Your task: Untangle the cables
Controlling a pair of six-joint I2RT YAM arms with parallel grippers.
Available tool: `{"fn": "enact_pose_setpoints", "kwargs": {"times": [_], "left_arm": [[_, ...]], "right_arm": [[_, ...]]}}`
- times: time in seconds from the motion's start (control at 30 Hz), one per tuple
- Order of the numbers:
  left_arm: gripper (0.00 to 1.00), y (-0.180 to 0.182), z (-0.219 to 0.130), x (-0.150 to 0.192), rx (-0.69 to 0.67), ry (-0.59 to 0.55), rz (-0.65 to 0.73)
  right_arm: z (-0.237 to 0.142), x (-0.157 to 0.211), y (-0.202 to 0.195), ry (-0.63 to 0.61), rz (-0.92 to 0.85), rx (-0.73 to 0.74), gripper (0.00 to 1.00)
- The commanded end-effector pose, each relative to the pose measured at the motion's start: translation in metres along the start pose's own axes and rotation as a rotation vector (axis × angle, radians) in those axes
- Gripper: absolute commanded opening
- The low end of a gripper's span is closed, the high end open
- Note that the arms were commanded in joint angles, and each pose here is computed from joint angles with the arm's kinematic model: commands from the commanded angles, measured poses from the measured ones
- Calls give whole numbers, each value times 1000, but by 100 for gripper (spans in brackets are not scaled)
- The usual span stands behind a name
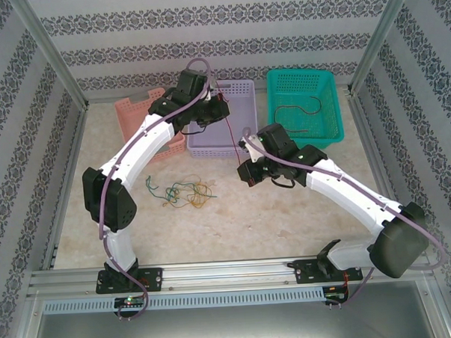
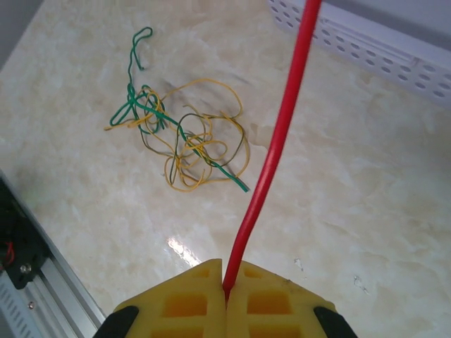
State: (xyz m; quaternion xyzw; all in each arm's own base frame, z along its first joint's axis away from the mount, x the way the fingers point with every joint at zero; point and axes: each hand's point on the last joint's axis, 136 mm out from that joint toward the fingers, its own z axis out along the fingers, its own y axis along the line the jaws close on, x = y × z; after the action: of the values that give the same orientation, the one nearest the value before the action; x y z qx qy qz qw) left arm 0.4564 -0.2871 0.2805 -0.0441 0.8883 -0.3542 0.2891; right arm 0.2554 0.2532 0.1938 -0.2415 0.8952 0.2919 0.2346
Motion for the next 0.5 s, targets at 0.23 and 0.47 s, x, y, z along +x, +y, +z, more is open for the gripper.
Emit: {"fn": "enact_pose_setpoints", "kwargs": {"times": [0.23, 0.47], "left_arm": [[0, -27, -70, -109, 127, -399, 40], [0, -37, -75, -108, 195, -363, -44]], "right_arm": [[-3, 76, 24, 272, 120, -133, 0], [2, 67, 18, 225, 130, -97, 12]]}}
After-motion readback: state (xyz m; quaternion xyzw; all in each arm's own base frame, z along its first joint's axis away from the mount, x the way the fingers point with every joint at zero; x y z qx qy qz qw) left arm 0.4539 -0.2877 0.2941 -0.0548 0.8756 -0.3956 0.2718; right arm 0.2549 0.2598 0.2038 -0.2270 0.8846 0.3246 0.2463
